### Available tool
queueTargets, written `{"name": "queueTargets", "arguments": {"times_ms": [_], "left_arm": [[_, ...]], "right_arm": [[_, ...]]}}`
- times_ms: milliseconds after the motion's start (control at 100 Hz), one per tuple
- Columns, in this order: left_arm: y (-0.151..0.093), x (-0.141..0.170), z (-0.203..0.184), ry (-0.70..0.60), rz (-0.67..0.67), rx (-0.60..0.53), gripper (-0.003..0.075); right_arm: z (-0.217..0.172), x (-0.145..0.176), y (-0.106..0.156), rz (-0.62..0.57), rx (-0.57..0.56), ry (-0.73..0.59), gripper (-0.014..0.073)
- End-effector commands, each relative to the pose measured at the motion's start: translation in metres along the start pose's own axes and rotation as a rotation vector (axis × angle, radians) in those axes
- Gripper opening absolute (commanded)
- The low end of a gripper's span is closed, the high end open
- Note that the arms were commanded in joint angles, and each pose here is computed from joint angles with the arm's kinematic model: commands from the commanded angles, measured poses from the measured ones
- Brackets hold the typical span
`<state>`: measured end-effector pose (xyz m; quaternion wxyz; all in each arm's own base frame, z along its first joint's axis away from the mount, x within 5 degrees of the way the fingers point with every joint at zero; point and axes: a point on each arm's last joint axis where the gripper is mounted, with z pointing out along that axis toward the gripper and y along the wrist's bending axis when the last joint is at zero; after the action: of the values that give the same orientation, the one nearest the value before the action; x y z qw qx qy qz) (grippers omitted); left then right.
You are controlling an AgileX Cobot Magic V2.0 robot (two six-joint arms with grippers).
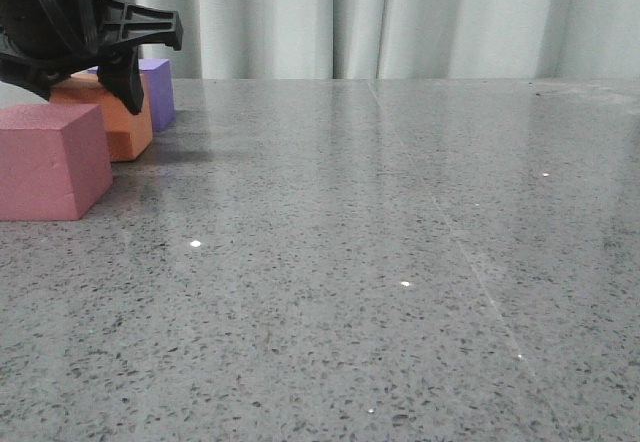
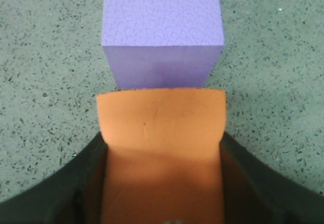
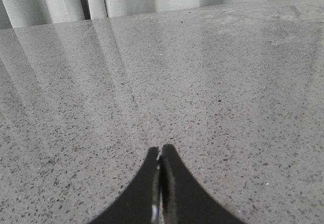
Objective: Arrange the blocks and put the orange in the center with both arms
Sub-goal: 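Place the orange cube between purple and pink cubes, open left gripper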
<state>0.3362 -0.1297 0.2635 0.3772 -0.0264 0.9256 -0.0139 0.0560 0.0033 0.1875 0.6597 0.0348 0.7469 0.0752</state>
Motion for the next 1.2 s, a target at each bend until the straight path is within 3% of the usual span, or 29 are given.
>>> {"name": "queueTargets", "arguments": {"times_ms": [0, 340, 410, 600, 670, 930, 1190], "left_arm": [[-0.002, -0.016, -0.015, -0.081, -0.014, 0.047, 0.0031], [-0.001, -0.016, -0.015, -0.076, -0.016, 0.042, 0.0055], [-0.001, -0.016, -0.015, -0.076, -0.012, 0.042, 0.0132], [0.001, -0.017, -0.019, -0.073, -0.012, 0.027, 0.0505], [0.002, -0.017, -0.021, -0.069, -0.006, 0.012, 0.0584], [0.008, -0.027, -0.050, -0.133, 0.031, 0.033, 0.0599], [0.021, -0.038, -0.124, -0.284, -0.018, 0.125, 0.0599]], "right_arm": [[-0.003, -0.013, 0.002, -0.017, -0.017, -0.120, -0.0067], [-0.003, -0.013, 0.002, -0.017, -0.017, -0.120, -0.0067], [-0.003, -0.013, 0.002, -0.017, -0.017, -0.120, -0.0067], [-0.003, -0.013, 0.002, -0.017, -0.017, -0.120, -0.0067], [-0.003, -0.013, 0.002, -0.017, -0.017, -0.120, -0.0067], [-0.003, -0.013, 0.002, -0.017, -0.017, -0.120, -0.0067], [-0.003, -0.013, 0.002, -0.017, -0.017, -0.120, -0.0067]]}}
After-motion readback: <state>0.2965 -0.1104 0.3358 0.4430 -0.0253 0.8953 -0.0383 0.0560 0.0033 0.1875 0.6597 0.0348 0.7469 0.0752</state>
